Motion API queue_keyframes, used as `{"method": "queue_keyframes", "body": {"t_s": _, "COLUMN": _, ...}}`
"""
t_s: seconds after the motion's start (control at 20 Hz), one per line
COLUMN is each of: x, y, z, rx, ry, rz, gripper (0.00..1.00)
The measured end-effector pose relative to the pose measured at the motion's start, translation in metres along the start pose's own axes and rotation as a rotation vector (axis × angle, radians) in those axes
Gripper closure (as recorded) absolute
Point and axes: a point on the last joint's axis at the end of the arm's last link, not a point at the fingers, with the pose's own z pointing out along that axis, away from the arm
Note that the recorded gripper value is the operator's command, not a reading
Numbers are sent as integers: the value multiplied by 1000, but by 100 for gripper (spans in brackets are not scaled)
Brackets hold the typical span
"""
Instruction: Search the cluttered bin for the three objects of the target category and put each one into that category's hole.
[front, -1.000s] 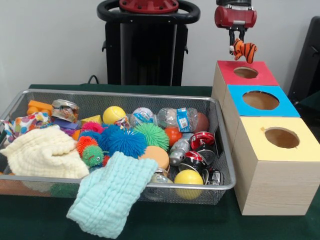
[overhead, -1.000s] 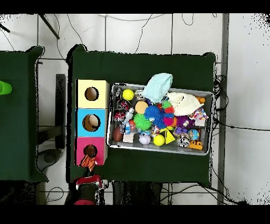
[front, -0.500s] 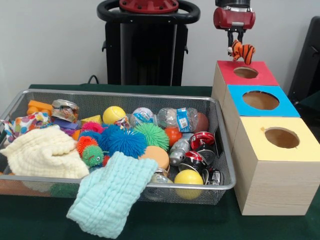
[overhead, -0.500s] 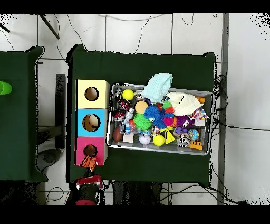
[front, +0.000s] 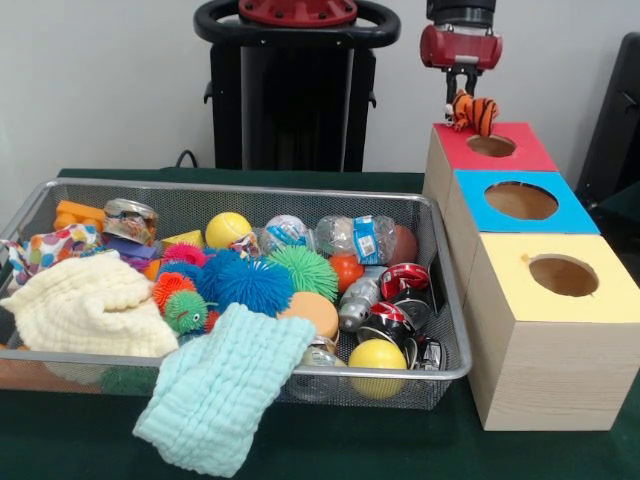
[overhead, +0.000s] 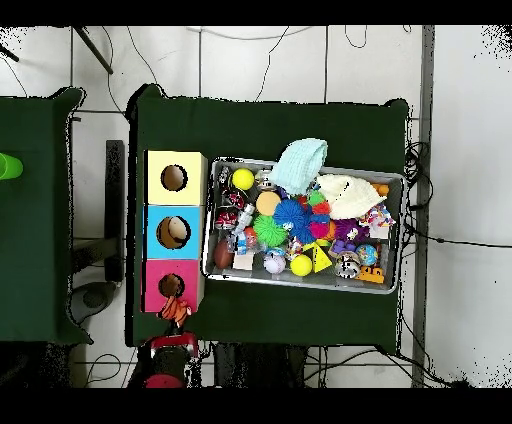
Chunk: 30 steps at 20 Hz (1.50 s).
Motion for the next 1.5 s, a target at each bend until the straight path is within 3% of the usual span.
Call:
{"method": "queue_keyframes", "body": {"t_s": 0.6, "x": 20, "y": 18, "z": 33, "rx": 59, "ry": 65, "rz": 7, "gripper": 100}}
{"method": "queue_keyframes", "body": {"t_s": 0.8, "x": 25, "y": 24, "z": 42, "rx": 86, "ry": 108, "rz": 21, "gripper": 100}}
{"method": "queue_keyframes", "body": {"t_s": 1.1, "x": 18, "y": 26, "z": 43, "rx": 99, "ry": 160, "rz": 43, "gripper": 100}}
{"method": "queue_keyframes", "body": {"t_s": 1.5, "x": -3, "y": 21, "z": 30, "rx": 92, "ry": 181, "rz": 86, "gripper": 100}}
